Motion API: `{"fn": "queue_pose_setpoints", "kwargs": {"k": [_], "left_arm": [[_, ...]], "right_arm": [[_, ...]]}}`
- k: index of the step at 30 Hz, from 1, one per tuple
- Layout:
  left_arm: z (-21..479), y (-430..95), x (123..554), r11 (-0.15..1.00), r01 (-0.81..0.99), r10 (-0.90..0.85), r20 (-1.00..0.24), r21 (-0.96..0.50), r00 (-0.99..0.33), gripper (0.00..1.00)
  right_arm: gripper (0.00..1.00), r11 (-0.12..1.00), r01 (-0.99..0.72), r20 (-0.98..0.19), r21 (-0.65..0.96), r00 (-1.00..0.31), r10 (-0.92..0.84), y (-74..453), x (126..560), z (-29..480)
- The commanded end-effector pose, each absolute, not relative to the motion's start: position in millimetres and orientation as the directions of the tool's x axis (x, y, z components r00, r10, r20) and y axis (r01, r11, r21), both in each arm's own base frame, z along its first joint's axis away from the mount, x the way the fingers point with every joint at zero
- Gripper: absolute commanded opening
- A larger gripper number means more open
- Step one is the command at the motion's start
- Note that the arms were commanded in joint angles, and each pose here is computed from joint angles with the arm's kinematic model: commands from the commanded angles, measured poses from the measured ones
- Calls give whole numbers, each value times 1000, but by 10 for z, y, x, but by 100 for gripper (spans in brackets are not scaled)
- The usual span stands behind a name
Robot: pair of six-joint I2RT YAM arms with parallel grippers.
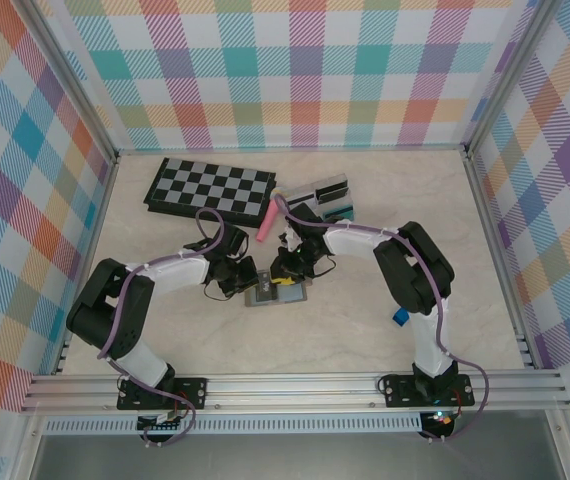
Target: Take the credit cards out of the card holder
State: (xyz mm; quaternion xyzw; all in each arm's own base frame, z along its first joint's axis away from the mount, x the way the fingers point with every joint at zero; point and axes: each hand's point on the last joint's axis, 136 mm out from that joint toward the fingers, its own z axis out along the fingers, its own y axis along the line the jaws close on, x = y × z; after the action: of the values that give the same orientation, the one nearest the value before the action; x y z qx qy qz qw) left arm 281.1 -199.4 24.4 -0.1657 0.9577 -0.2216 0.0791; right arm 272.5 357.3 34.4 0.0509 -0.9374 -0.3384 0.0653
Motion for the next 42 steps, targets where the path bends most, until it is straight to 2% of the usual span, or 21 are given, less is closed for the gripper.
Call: {"fn": "queue_pose_setpoints", "kwargs": {"k": [1,10,16,23,32,42], "left_arm": [[60,-1897,2626,876,-287,-327,-40,-388,-944,5],[24,-1809,2590,889,-301,-335,-44,-345,-941,4],[4,-1824,2575,885,-303,-336,-34,-352,-941,4],[10,-1828,2577,884,-304,-338,-34,-355,-941,3],[23,-1830,2575,884,-301,-335,-35,-357,-942,3],[126,-1788,2620,892,-293,-335,-67,-343,-940,7]], "right_arm": [[22,764,-24,132,645,-981,-142,3565,2677,232],[26,842,-17,133,539,-986,-105,3383,2706,82],[27,772,-33,158,635,-972,-172,3562,2643,132],[21,743,-43,156,668,-968,-197,3624,2626,157],[19,733,-41,161,679,-966,-202,3641,2620,154],[7,761,-47,107,647,-983,-152,3426,2722,259]]}}
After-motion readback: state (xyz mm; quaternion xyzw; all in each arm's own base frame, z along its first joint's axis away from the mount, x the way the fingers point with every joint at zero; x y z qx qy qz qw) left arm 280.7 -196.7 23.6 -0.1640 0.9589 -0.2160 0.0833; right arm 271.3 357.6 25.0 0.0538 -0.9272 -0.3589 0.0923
